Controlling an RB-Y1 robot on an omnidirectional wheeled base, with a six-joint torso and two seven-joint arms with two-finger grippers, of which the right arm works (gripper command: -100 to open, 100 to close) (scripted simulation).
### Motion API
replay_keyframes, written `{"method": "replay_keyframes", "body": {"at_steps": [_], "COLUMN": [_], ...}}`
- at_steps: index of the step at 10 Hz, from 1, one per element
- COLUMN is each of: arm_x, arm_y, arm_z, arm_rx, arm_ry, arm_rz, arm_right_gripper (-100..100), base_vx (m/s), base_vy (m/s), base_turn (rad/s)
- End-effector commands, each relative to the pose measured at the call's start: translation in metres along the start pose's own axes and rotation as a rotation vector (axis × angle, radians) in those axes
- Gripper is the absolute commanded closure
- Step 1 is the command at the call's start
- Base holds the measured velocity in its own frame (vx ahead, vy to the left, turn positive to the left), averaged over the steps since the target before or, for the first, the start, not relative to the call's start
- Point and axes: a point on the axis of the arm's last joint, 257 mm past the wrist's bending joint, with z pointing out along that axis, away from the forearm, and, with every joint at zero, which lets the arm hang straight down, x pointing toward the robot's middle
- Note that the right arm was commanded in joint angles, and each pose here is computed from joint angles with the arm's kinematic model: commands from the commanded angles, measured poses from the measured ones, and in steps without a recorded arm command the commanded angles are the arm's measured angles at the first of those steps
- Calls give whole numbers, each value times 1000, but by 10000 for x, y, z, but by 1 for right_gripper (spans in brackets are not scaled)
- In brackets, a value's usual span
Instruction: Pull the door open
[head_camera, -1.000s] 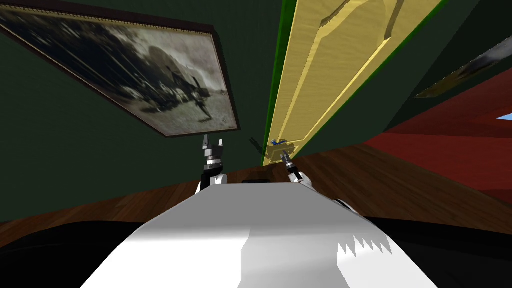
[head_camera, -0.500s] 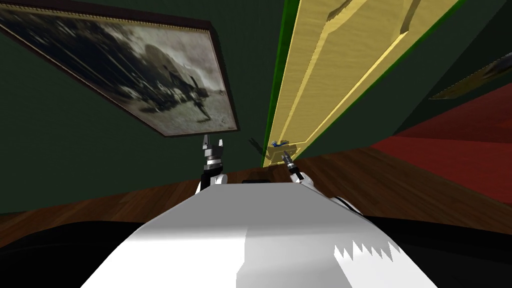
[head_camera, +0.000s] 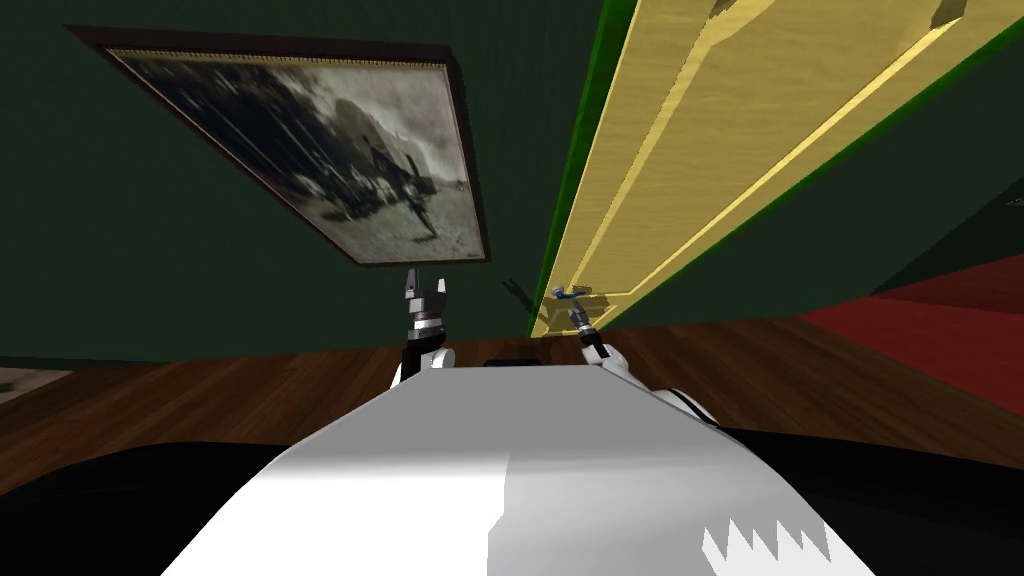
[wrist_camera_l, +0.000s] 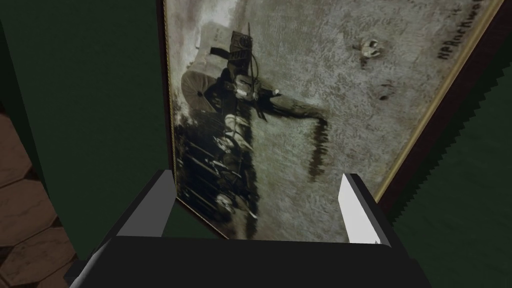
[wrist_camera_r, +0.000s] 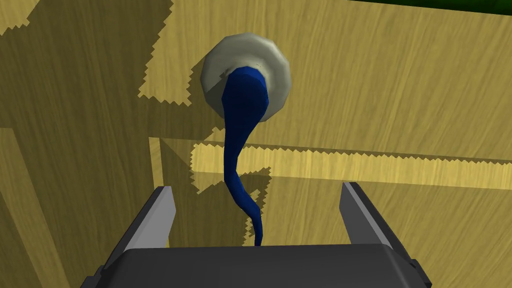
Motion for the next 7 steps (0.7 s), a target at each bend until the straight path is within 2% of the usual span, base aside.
{"method": "replay_keyframes", "body": {"at_steps": [1, 2, 3, 4, 6, 7], "arm_x": [-137, -217, -295, -369, -499, -499], "arm_y": [-8, -18, -29, -41, -65, -65], "arm_z": [12, 15, 16, 15, 7, 7], "arm_rx": [4, 6, 8, 11, 17, 17], "arm_ry": [-36, -59, -82, -104, -144, -144], "arm_rz": [-2, -3, -3, -2, 1, 1], "arm_right_gripper": [-100, -100, -100, -100, -100, -100], "base_vx": [29, 28, 36, 38, 32, 19], "base_vy": [-25, -32, -30, -31, -28, -29], "base_turn": [225, 168, 307, 106, 211, 56]}}
